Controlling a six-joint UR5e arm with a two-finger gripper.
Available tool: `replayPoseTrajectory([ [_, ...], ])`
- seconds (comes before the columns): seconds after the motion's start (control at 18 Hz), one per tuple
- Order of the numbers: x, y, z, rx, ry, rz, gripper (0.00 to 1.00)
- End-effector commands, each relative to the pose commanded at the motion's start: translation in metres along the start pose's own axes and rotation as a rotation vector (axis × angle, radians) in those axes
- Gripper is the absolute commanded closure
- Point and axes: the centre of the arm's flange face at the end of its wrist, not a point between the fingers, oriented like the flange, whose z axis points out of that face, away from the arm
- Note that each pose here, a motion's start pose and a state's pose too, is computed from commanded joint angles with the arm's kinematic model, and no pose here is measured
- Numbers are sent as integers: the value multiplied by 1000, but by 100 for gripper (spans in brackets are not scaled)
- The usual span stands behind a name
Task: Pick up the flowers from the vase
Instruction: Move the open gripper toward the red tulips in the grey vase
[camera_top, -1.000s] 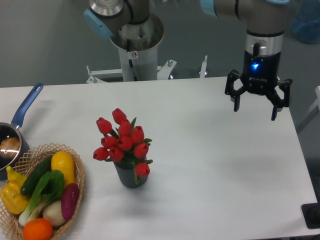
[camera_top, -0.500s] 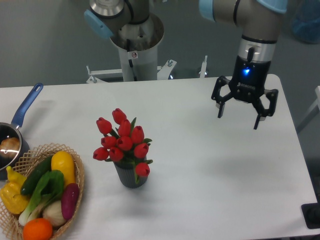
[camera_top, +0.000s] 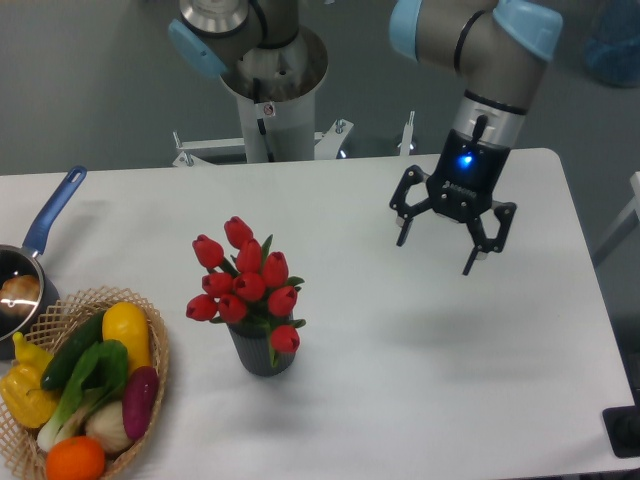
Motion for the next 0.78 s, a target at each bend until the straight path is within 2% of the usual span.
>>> replayPoseTrajectory([
  [0.28, 17, 20, 26, 31, 71, -45, 0],
  [0.78, 49, 20, 53, 83, 154, -35, 0],
])
